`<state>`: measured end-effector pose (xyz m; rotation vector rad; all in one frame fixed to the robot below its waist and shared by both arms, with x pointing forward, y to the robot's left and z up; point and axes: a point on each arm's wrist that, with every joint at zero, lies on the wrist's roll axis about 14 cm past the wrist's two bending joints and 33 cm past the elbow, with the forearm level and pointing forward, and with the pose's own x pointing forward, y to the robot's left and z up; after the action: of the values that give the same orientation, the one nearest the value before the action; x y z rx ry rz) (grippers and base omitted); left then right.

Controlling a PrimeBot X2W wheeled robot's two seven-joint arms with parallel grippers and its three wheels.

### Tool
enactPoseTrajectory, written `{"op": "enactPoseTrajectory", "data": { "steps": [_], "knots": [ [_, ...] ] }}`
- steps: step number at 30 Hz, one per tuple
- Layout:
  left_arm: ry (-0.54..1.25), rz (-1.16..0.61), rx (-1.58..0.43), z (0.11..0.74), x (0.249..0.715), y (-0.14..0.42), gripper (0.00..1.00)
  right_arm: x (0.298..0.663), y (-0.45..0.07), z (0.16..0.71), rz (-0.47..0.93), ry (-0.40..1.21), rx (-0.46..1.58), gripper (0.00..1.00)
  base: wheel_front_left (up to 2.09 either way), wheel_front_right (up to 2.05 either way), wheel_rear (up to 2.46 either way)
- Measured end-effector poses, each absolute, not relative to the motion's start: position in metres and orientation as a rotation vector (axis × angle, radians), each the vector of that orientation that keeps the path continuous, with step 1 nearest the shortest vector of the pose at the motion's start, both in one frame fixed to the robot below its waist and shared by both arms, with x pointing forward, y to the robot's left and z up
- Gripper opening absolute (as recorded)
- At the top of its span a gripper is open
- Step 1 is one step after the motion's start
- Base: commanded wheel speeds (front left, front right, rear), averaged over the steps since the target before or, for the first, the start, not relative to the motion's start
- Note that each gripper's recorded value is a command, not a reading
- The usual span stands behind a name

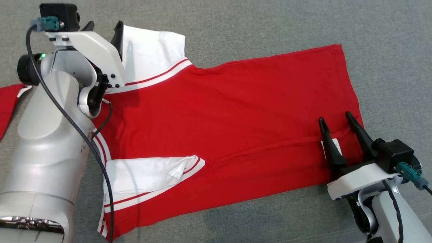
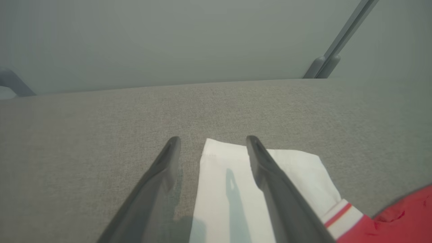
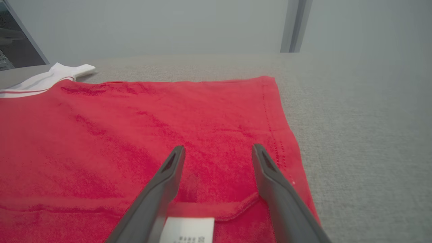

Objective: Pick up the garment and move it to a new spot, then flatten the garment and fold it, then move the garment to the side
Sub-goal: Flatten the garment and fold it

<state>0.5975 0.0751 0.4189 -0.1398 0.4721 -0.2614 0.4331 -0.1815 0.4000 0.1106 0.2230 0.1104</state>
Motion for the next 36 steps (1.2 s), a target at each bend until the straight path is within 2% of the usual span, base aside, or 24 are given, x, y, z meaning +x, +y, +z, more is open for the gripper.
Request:
{"op": "enactPoseTrajectory", "data": {
  "steps": [7, 17, 19, 25, 28, 31, 32, 36],
  "knots": [
    [0.61, -0.274, -0.086, 0.383, 0.609, 0.064, 1.0, 0.432, -0.198, 0.392, 0.078, 0.247, 0.078, 1.0, 0.0, 0.0, 0.0],
    [0.631, -0.248, -0.047, 0.362, 0.621, 0.065, 1.0, 0.43, -0.212, 0.386, 0.051, 0.262, 0.054, 1.0, 0.0, 0.0, 0.0],
    [0.639, -0.242, -0.044, 0.357, 0.621, 0.067, 0.94, 0.43, -0.212, 0.384, 0.052, 0.265, 0.053, 1.0, 0.0, 0.0, 0.0],
    [0.633, -0.244, -0.047, 0.355, 0.625, 0.066, 0.91, 0.431, -0.21, 0.38, 0.053, 0.275, 0.055, 1.0, 0.0, 0.0, 0.0],
    [0.635, -0.258, -0.048, 0.355, 0.625, 0.063, 0.76, 0.431, -0.21, 0.38, 0.053, 0.276, 0.055, 1.0, 0.0, 0.0, 0.0],
    [0.645, -0.277, -0.062, 0.355, 0.622, 0.056, 0.31, 0.431, -0.211, 0.38, 0.051, 0.275, 0.055, 1.0, 0.0, 0.0, 0.0],
    [0.644, -0.28, -0.063, 0.355, 0.622, 0.054, 0.0, 0.431, -0.211, 0.38, 0.051, 0.274, 0.055, 1.0, 0.0, 0.0, 0.0],
    [0.649, -0.298, -0.064, 0.356, 0.621, 0.051, 0.0, 0.431, -0.212, 0.382, 0.048, 0.271, 0.054, 1.0, 0.0, 0.0, 0.0]
  ]
}}
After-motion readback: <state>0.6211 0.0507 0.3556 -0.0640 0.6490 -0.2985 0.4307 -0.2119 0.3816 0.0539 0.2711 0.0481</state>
